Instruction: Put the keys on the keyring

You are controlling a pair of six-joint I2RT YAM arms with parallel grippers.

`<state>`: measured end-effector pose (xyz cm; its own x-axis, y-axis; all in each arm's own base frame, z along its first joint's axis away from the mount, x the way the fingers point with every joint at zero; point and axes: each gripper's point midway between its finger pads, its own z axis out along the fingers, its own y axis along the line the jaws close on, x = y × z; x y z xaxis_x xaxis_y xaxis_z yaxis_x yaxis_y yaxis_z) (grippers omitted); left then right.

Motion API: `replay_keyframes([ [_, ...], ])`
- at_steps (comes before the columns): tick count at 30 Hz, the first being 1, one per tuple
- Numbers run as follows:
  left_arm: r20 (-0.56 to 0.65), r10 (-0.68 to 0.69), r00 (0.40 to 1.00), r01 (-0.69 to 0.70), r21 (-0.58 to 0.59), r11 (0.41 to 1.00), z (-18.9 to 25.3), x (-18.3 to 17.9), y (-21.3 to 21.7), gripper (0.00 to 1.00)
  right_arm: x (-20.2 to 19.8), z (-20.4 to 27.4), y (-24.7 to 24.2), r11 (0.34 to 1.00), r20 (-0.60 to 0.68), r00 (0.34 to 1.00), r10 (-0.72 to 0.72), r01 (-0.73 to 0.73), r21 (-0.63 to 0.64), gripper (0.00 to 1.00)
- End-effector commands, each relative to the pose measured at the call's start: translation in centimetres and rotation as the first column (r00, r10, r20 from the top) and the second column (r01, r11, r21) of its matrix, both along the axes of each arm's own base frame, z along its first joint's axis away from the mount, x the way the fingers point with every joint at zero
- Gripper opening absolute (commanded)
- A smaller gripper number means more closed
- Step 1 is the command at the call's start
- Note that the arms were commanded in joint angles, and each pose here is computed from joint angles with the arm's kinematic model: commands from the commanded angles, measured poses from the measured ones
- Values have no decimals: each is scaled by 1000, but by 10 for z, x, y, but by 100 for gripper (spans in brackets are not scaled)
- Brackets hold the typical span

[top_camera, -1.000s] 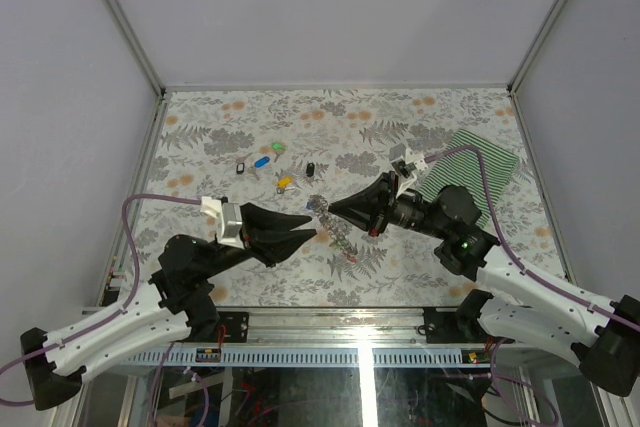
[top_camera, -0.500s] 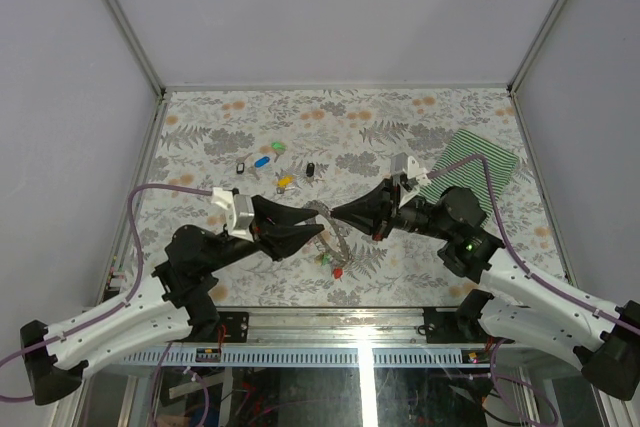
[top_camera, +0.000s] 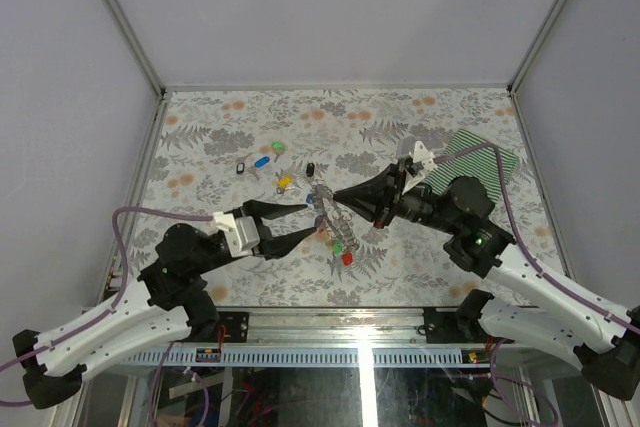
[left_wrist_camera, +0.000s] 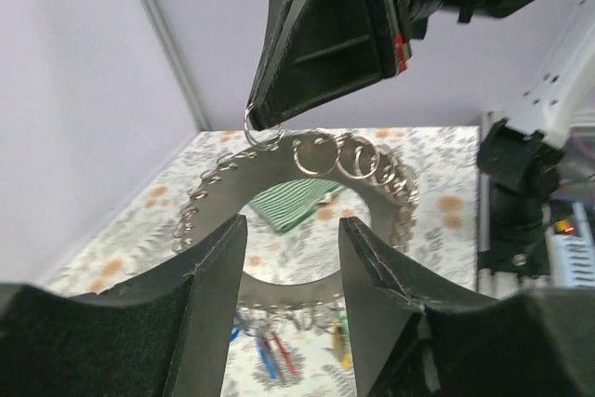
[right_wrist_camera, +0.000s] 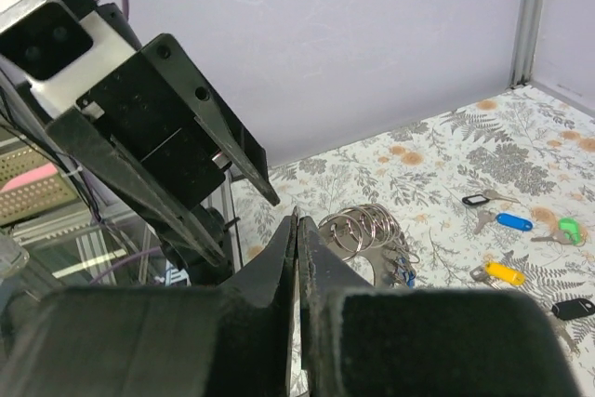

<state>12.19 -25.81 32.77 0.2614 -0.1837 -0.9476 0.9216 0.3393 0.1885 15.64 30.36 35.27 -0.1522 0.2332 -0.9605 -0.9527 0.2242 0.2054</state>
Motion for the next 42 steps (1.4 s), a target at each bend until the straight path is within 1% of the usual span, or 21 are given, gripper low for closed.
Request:
replay_keyframes([
  [1,263,106,959,-141,116,983,16,19,8,47,0,52,-7,993,7,999,-36,35,116,0],
  [4,350,121,929,-178,137,974,22,25,7,48,1,57,-7,991,-14,999,-34,36,128,0],
  [7,424,115,898,-186,130,974,29,23,6,48,2,61,-5,990,-35,999,-31,35,138,0],
  [11,514,59,856,-156,148,977,30,14,1,47,5,66,-5,986,-71,997,-39,50,157,0],
  [17,593,-16,805,-107,171,979,29,2,-8,46,13,71,-9,976,-146,986,-80,107,188,0],
  [25,618,0,786,-111,141,984,36,5,-20,45,20,72,-9,969,-214,972,-96,141,205,0],
  [34,650,60,758,-159,94,983,51,13,-22,42,20,72,-8,969,-231,969,-88,136,206,0],
  [42,663,63,746,-170,98,980,53,14,-25,41,19,70,-7,971,-237,968,-84,133,199,0],
])
